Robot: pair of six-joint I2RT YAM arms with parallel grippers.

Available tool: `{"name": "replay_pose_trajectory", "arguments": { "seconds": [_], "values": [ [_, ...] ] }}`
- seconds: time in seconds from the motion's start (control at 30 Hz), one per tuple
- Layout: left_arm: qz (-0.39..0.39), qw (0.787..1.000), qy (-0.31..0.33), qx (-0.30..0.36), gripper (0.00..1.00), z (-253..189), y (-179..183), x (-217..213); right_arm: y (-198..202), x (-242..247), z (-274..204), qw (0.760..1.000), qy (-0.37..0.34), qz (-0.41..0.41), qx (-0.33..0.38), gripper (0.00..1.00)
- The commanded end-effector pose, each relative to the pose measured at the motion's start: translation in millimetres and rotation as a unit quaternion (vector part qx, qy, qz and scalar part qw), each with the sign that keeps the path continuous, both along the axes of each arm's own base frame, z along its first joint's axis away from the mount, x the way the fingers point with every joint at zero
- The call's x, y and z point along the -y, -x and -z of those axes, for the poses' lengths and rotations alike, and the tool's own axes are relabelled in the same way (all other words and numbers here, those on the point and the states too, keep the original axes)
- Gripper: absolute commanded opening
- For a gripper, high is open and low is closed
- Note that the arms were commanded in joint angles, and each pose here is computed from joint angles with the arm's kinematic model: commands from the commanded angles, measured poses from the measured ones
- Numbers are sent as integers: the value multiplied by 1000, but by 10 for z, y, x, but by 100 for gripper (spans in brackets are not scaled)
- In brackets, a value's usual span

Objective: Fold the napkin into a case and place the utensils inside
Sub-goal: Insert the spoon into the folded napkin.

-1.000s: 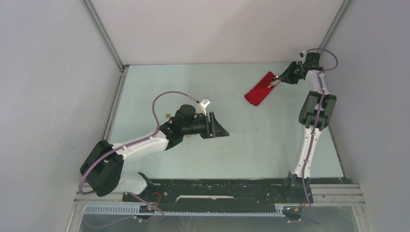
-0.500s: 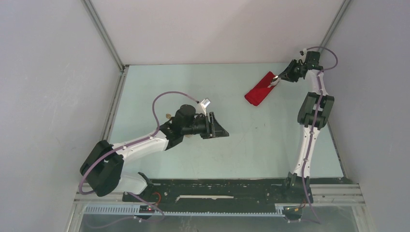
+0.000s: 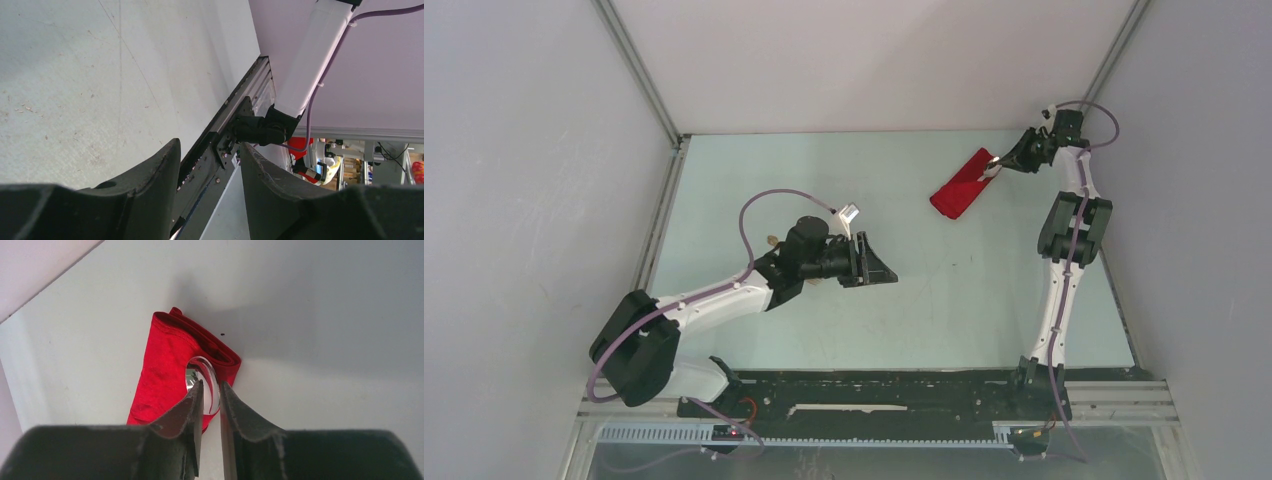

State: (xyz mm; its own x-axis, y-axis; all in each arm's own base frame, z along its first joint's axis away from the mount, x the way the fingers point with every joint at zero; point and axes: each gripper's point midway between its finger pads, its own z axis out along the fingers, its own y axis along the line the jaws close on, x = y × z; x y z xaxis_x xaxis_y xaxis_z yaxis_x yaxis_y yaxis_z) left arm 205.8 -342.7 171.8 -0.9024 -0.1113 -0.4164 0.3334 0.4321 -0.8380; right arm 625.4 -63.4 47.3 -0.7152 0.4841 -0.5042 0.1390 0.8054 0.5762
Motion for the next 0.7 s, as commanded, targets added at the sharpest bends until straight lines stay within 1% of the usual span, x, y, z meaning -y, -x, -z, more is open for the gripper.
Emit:
{"name": "replay_pose_trajectory", "arguments": {
  "seconds": [0.0,0.3,0.43,0.53,0.63,0.67],
  "values": [
    [2,1000,10,25,52,-122,-28,6,-88,21,-137,1000,0,-3,23,24],
    [3,1000,10,24,52,-117,-37,9,-101,15,-99,1000,1,-2,20,24],
    [4,1000,11,25,52,-119,-34,9,-94,1,-105,1000,-1,-6,20,14],
    [4,1000,11,24,52,-114,-34,4,-84,-15,-122,1000,-2,-11,22,10],
    [3,1000,11,25,51,-122,-30,1,-70,-35,-130,999,-8,-18,25,0],
    [3,1000,12,25,52,-129,-30,0,-70,-42,-136,999,-9,-20,26,0]
  ]
}}
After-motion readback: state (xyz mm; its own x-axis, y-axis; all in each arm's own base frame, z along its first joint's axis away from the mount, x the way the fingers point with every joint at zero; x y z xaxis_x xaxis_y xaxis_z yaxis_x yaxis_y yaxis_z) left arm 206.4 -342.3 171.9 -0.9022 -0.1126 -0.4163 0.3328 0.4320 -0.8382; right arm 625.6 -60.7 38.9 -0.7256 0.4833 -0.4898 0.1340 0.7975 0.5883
